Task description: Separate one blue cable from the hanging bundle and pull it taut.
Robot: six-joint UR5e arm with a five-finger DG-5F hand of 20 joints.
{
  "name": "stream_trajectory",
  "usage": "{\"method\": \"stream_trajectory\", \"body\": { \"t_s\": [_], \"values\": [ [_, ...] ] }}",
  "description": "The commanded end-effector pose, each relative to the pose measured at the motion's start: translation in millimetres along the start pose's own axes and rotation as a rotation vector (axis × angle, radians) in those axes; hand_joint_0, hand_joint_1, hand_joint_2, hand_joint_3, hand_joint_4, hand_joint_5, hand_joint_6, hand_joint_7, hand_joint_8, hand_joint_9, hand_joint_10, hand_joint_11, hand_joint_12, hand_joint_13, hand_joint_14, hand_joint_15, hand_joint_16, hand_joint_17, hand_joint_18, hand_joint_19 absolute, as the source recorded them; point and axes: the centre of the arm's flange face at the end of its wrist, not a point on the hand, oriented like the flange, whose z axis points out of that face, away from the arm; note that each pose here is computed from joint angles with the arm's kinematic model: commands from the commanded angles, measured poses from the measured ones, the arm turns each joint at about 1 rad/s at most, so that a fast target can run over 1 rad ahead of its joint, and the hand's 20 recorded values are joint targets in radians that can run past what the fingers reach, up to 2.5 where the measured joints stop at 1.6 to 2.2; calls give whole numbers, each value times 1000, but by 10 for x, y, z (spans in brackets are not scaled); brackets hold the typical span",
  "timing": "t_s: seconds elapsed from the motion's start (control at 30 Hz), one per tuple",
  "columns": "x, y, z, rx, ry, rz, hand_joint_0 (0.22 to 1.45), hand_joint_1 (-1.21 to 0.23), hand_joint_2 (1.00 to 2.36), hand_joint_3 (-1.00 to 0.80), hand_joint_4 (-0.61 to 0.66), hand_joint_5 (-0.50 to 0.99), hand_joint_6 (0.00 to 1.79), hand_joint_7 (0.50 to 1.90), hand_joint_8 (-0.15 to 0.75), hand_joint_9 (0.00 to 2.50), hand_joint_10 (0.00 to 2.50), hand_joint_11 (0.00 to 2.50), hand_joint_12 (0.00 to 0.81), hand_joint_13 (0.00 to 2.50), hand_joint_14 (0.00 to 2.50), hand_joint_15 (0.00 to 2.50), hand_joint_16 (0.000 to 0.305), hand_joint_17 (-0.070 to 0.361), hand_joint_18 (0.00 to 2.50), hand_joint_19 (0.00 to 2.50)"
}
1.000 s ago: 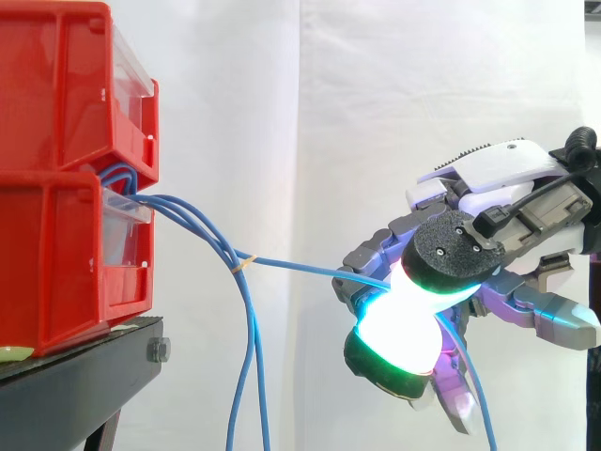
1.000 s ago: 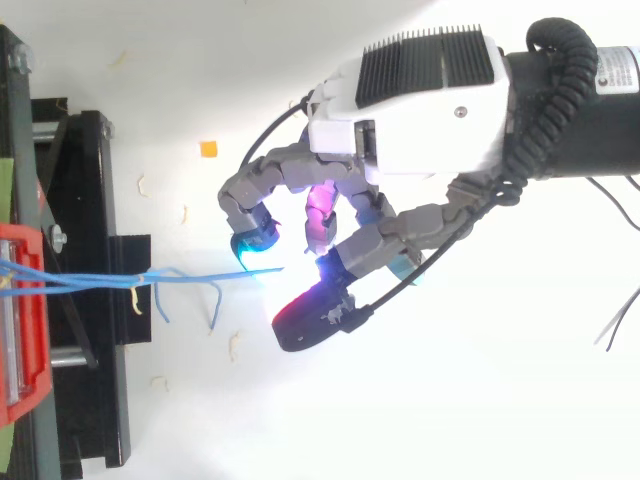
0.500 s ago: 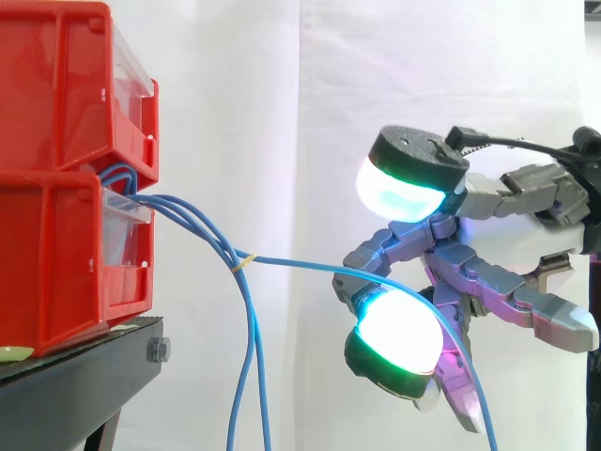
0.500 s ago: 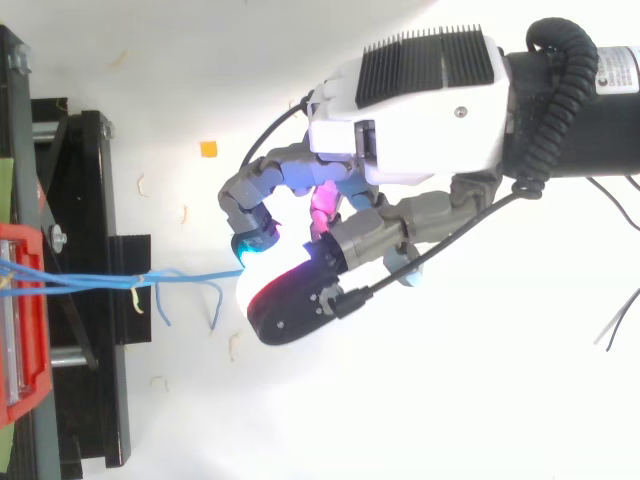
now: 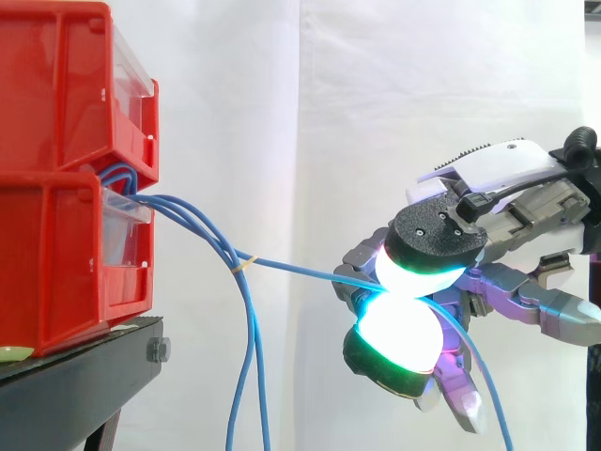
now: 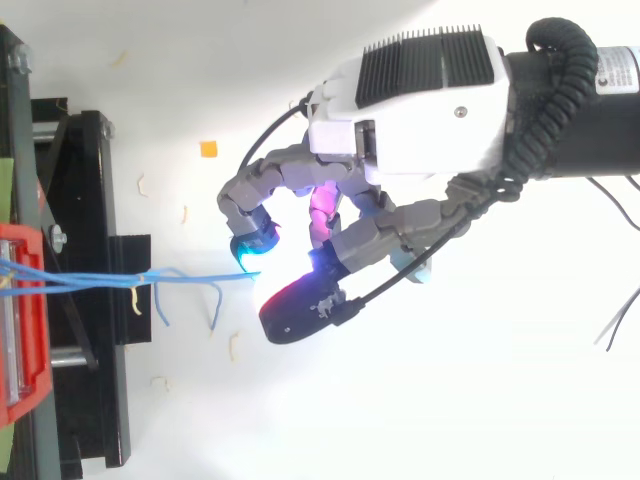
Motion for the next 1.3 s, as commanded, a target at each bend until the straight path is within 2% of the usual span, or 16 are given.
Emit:
{"method": "stream_trajectory", "body": {
  "t_s": [0.0, 0.4, 0.57, 0.7, 0.77, 0.83, 1.0, 1.07, 1.13, 1.27],
  "values": [
    [0, 0, 0, 0, 0, -1, 712, -611, 1015, -319, -7, 147, 502, 1339, 45, 1992, 12, 272, 201, 1185, 14, 376, 40, 89, 671, 540],
    [16, 15, 5, -3, 1, -2, 677, -801, 1012, -311, 18, 142, 502, 1335, 53, 1937, 12, 268, 202, 1158, 16, 370, 41, 92, 642, 533],
    [16, 13, 3, -1, 1, -1, 677, -818, 1013, -319, 30, 141, 502, 1335, 53, 1928, 14, 276, 204, 1158, 14, 381, 41, 92, 642, 528],
    [17, 14, 3, -2, 2, -1, 690, -778, 1013, -301, 48, 140, 502, 1331, 52, 1935, 13, 297, 202, 1159, 15, 381, 40, 91, 638, 539],
    [17, 14, 3, -2, 2, -1, 657, -743, 1011, -349, 34, 140, 502, 1338, 47, 1923, 13, 290, 199, 1158, 15, 385, 41, 92, 639, 547],
    [18, 15, 3, -3, 4, -1, 508, -640, 1000, -500, 43, 141, 502, 1351, 68, 1926, 11, 252, 220, 1170, 15, 370, 47, 105, 662, 531],
    [17, 14, 3, -2, 2, -1, 409, -442, 1000, -500, 66, 144, 503, 1339, 99, 1941, 7, 171, 258, 1207, 11, 328, 58, 130, 727, 479],
    [17, 14, 3, -2, 2, -1, 410, -359, 1000, -500, 64, 144, 502, 1330, 96, 1944, 7, 168, 254, 1206, 11, 322, 58, 130, 722, 471],
    [9, 7, 2, -1, 1, 0, 466, -248, 1000, -500, 44, 143, 502, 1327, 82, 1928, 9, 211, 234, 1178, 14, 342, 52, 117, 668, 506],
    [17, 14, 3, -2, 2, -1, 555, -226, 1000, -500, 4, 143, 501, 1338, 55, 1929, 10, 235, 204, 1157, 14, 374, 45, 101, 605, 544]
  ]
}}
